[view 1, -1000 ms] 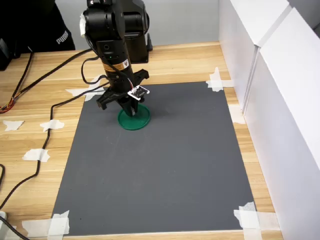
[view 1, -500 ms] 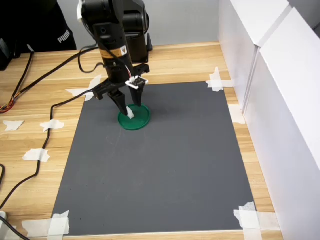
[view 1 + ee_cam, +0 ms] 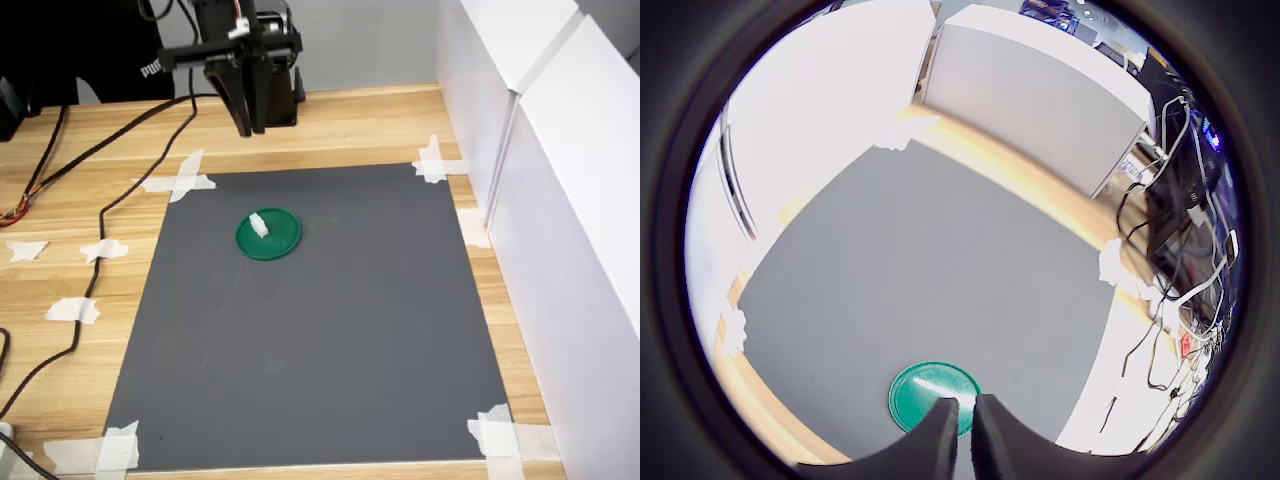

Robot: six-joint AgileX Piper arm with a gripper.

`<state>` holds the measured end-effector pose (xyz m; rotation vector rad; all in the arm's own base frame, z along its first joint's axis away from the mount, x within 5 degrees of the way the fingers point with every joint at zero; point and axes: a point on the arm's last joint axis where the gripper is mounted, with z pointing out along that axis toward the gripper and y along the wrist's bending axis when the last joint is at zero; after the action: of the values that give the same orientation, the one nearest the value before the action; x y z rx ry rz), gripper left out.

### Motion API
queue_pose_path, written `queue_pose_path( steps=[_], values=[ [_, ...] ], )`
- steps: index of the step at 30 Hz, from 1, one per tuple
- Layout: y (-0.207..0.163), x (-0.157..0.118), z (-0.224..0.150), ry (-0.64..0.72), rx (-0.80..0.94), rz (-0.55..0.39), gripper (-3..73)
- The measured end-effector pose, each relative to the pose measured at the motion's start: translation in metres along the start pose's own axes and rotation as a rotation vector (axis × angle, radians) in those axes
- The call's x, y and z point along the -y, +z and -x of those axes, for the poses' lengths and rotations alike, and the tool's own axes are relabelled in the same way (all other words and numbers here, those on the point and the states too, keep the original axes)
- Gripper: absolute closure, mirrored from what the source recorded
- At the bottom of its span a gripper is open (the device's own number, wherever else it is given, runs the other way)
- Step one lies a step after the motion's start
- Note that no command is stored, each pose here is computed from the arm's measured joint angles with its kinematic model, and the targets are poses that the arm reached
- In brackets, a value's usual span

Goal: Grasp a white terminal and put it on the green lid.

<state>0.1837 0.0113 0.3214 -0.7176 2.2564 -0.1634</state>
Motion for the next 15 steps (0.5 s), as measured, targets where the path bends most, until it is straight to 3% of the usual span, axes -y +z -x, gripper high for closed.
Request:
queue_pose_path(
  steps=[10, 15],
  values=[
    [-0.058, -0.006, -0.002, 0.128, 0.254, -0.143, 71.0],
    [-0.061, -0.015, -0.018, 0.300, 0.375, -0.179, 71.0]
  ],
)
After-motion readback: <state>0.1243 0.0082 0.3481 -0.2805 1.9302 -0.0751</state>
